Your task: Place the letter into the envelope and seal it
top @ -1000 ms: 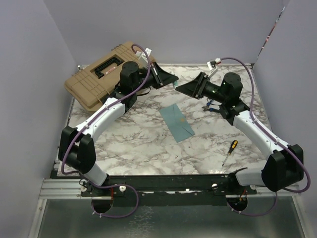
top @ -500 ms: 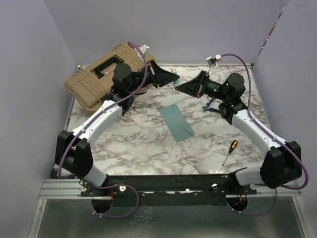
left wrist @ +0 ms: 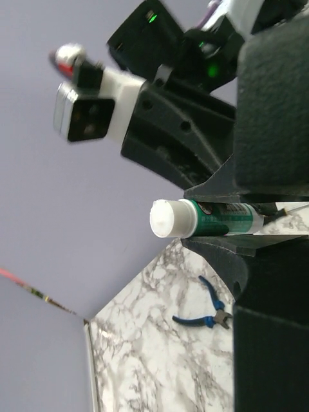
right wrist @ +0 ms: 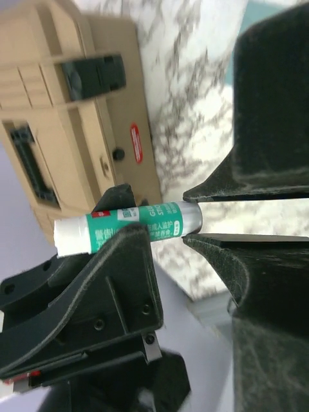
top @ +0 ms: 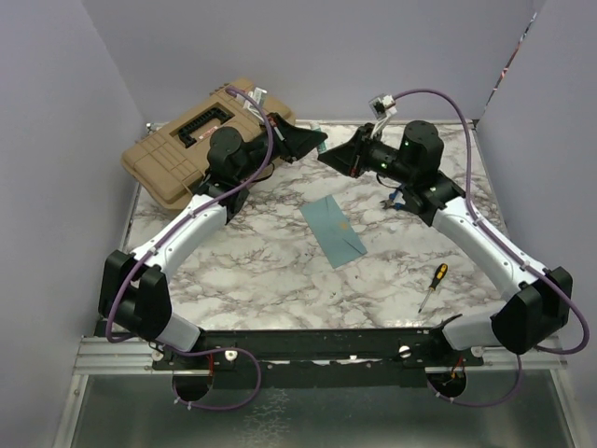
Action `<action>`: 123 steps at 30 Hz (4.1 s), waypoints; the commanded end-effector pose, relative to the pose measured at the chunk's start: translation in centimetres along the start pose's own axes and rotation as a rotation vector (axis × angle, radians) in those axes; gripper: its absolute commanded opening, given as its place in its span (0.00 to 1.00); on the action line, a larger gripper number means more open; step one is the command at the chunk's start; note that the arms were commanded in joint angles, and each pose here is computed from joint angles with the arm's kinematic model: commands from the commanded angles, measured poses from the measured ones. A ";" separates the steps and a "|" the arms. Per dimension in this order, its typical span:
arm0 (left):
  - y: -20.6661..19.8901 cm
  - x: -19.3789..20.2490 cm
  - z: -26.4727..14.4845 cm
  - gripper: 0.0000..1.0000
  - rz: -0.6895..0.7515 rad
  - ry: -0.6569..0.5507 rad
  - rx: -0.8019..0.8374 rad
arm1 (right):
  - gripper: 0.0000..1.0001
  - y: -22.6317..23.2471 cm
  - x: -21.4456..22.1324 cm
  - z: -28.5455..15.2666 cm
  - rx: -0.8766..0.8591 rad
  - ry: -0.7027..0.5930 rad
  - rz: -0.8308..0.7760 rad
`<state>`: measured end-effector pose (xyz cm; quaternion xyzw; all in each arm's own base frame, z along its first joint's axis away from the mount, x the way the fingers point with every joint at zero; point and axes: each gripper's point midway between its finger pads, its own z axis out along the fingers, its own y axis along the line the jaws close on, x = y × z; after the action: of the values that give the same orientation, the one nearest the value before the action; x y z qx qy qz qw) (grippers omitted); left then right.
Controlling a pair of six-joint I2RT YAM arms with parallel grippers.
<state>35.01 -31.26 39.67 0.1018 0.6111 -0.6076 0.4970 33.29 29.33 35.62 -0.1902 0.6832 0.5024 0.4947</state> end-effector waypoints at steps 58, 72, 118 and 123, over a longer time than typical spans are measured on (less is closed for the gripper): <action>-10.0 2.6 -2.8 0.00 0.339 0.166 0.353 | 0.27 9.8 3.0 -4.2 -0.408 0.051 -0.241; -9.6 3.2 -2.7 0.00 0.292 0.199 0.360 | 0.30 11.2 -0.2 -4.4 -0.395 -0.074 -0.237; -7.7 2.4 -2.7 0.22 0.113 0.135 0.306 | 0.04 10.8 -1.5 -3.0 -0.407 -0.147 -0.138; -6.3 1.8 -2.6 0.00 0.139 0.094 0.241 | 0.46 9.0 0.0 -2.6 -0.306 -0.066 -0.084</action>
<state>26.62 -31.75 43.39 0.2589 0.5241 -0.6545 0.4795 25.71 30.88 40.25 -0.2706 0.5596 0.5940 0.5106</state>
